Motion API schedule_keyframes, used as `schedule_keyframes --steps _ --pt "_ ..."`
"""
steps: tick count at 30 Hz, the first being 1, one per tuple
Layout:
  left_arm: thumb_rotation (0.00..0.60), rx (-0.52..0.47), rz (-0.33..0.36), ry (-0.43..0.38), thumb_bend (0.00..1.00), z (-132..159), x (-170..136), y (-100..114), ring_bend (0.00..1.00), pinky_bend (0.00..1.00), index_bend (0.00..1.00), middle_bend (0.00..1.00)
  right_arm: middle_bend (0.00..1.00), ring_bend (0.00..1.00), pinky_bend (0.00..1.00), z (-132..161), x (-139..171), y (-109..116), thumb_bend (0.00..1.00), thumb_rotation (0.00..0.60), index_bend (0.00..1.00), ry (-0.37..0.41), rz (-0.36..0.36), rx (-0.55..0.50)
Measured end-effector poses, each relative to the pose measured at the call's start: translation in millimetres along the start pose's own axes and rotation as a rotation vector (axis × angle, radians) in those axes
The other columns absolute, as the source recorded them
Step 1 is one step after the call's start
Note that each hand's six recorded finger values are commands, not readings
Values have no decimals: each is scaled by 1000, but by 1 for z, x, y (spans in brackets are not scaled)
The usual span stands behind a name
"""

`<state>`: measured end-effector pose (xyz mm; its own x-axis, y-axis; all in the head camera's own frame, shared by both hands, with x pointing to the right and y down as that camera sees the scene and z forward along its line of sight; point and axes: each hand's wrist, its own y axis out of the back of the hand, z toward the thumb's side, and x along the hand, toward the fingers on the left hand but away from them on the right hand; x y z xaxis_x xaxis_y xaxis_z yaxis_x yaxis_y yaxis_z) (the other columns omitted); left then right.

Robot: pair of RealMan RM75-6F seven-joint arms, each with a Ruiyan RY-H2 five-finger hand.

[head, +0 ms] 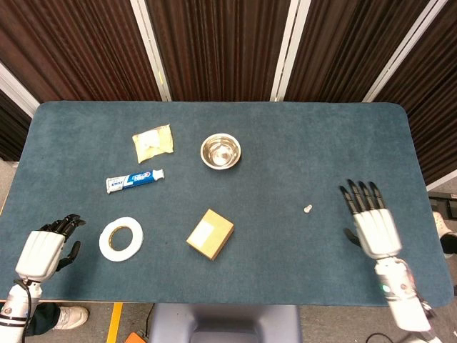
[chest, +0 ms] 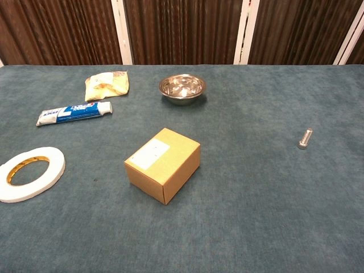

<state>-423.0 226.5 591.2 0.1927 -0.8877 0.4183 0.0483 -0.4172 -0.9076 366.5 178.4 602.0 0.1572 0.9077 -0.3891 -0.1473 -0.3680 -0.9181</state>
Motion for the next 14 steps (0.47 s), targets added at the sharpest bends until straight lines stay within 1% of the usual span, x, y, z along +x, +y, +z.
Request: schedule_keyframes --steps 2,6,10,14 --pt "600 5 4 -6 463 2 -1 1 382 538 316 258 72 2 4 -7 7 -4 177 600 97 -30 16 -24" --pt "600 9 8 7 462 -1 -1 1 382 538 316 260 67 0 2 -20 21 -9 139 600 91 -77 -9 -88" --pt "600 15 11 30 462 -5 0 1 382 539 317 260 63 0 1 -28 28 -11 133 600 64 -82 -18 -141" --pt "600 26 11 32 462 -4 1 0 382 540 316 260 63 0 1 -29 32 -13 133 600 64 -73 0 -143"
